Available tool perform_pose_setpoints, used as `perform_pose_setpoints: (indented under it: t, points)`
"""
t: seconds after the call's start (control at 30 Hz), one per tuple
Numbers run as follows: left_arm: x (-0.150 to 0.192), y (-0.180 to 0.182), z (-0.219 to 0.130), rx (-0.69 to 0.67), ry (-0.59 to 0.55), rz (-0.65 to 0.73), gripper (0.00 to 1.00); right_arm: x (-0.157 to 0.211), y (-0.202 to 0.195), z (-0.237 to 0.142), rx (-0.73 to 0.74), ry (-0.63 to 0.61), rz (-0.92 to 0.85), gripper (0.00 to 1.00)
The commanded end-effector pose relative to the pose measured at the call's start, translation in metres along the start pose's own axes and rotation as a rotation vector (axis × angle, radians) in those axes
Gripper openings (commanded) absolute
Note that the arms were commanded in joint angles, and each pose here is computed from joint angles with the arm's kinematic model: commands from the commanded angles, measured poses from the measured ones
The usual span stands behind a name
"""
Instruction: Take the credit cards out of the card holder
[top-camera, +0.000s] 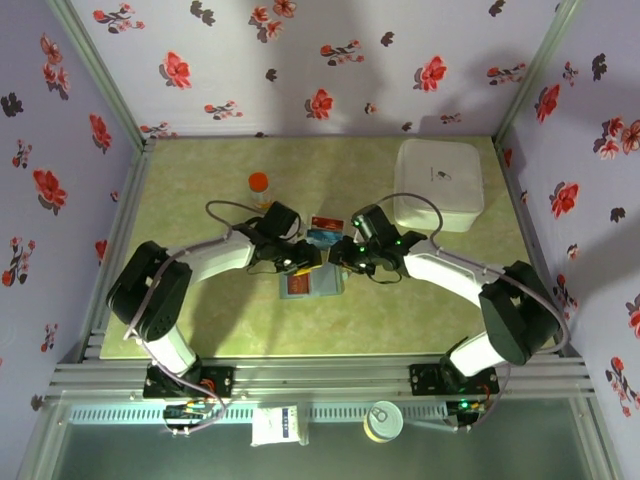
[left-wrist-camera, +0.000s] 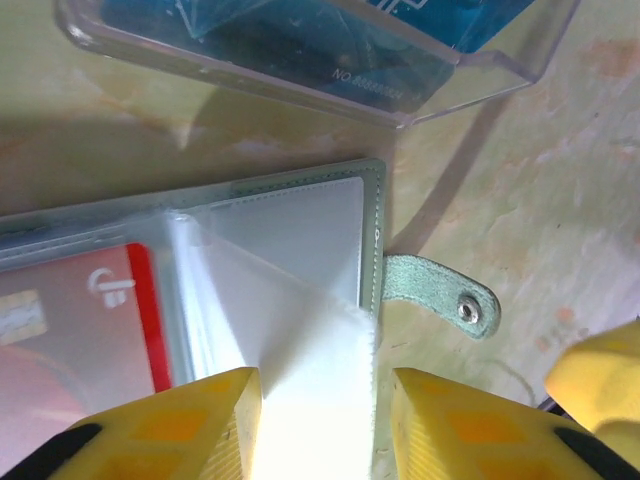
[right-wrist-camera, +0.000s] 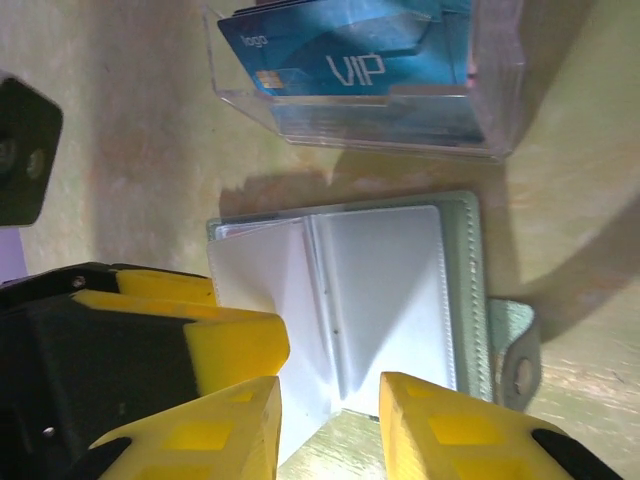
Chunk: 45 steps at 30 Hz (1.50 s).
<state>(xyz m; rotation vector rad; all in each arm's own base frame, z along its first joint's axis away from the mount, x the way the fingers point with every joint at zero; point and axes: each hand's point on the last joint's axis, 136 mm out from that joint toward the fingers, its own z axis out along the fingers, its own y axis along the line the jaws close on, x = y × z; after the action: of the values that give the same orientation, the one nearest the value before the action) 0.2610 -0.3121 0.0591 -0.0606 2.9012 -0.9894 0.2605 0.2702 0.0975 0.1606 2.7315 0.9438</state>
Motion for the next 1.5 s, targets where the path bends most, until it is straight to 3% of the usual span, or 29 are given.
perform_pose_setpoints:
  t: [0.0, 0.47, 1.23, 1.47]
  points:
    - [0.002, -0.008, 0.013, 0.007, 0.031, 0.013, 0.40, 0.001, -0.014, -0.008, 0.051, -0.017, -0.013, 0.34]
    - [0.001, -0.010, 0.022, 0.005, 0.043, 0.029, 0.49, 0.003, -0.017, -0.011, 0.051, -0.015, -0.004, 0.37]
    - [-0.008, -0.009, -0.027, -0.026, -0.065, 0.068, 0.50, 0.003, 0.000, -0.004, 0.003, 0.008, -0.008, 0.36]
    - [-0.001, 0.029, -0.039, -0.097, -0.086, 0.019, 0.45, 0.012, 0.020, 0.019, -0.028, 0.094, -0.047, 0.33]
